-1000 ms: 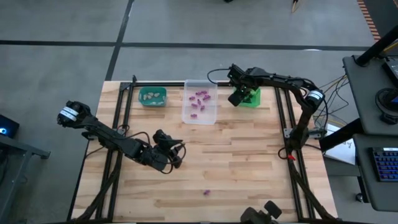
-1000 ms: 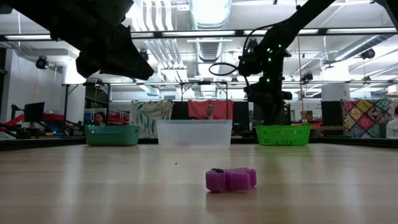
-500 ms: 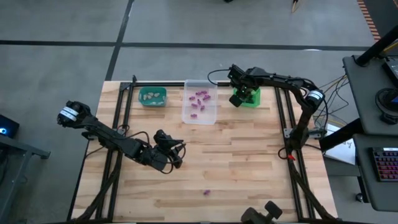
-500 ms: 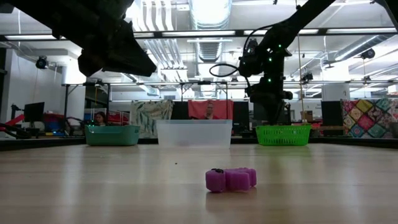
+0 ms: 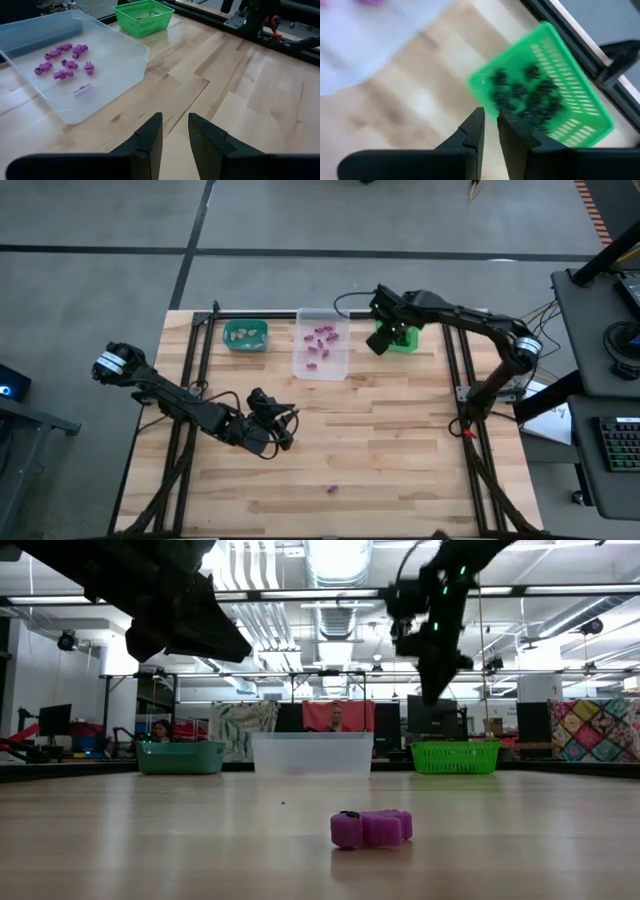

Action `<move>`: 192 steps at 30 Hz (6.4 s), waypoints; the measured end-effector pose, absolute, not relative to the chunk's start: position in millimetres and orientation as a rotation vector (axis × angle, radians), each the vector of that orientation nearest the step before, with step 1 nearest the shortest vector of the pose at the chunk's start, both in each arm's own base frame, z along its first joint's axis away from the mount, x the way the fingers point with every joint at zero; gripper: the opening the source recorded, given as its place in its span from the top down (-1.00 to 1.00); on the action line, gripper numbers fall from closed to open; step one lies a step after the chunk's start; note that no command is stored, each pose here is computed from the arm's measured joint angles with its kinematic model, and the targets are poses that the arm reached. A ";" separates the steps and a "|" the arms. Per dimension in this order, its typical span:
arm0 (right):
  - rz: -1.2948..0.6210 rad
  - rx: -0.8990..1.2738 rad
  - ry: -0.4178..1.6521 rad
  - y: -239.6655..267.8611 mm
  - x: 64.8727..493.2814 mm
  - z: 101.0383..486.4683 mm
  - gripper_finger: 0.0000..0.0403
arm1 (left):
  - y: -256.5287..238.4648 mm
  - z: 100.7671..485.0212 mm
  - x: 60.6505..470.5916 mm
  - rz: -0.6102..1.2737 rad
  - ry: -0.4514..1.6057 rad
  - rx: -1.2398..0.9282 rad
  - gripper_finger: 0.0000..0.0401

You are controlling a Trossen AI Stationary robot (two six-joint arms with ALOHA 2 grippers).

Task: Sort Halloween decoration
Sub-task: Put the violet skeleton toy into the transparent bin, then return to Home Position

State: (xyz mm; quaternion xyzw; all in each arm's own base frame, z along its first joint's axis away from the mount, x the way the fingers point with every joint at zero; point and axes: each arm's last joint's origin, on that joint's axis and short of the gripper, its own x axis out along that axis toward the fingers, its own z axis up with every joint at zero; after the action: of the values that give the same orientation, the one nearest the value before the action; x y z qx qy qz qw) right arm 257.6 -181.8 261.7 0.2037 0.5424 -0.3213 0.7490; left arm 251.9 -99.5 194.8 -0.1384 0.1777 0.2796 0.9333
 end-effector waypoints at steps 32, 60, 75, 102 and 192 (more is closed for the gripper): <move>0.260 0.048 0.654 133.7 281.2 203.1 0.75 | -164.8 172.3 273.4 0.248 0.269 -0.413 0.62; 0.353 -0.219 0.851 195.5 348.6 152.8 0.78 | -180.8 191.6 278.5 0.191 0.237 -0.400 0.62; 0.234 -0.131 1.047 197.0 372.4 143.6 0.53 | -182.0 191.6 277.8 0.186 0.237 -0.400 0.62; 0.200 -0.023 0.961 211.2 381.6 144.0 0.24 | -182.5 191.3 277.4 0.183 0.238 -0.399 0.62; -0.008 -0.041 0.370 -102.0 272.0 232.1 0.39 | -9.8 207.4 125.4 0.184 0.030 0.025 1.00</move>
State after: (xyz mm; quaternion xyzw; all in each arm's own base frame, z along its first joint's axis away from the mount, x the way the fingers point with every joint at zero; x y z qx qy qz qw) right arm 272.0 -102.0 232.1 -0.0204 0.1839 -0.0038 0.9827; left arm 125.4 -9.8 207.4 0.0126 0.0147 0.0919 0.9956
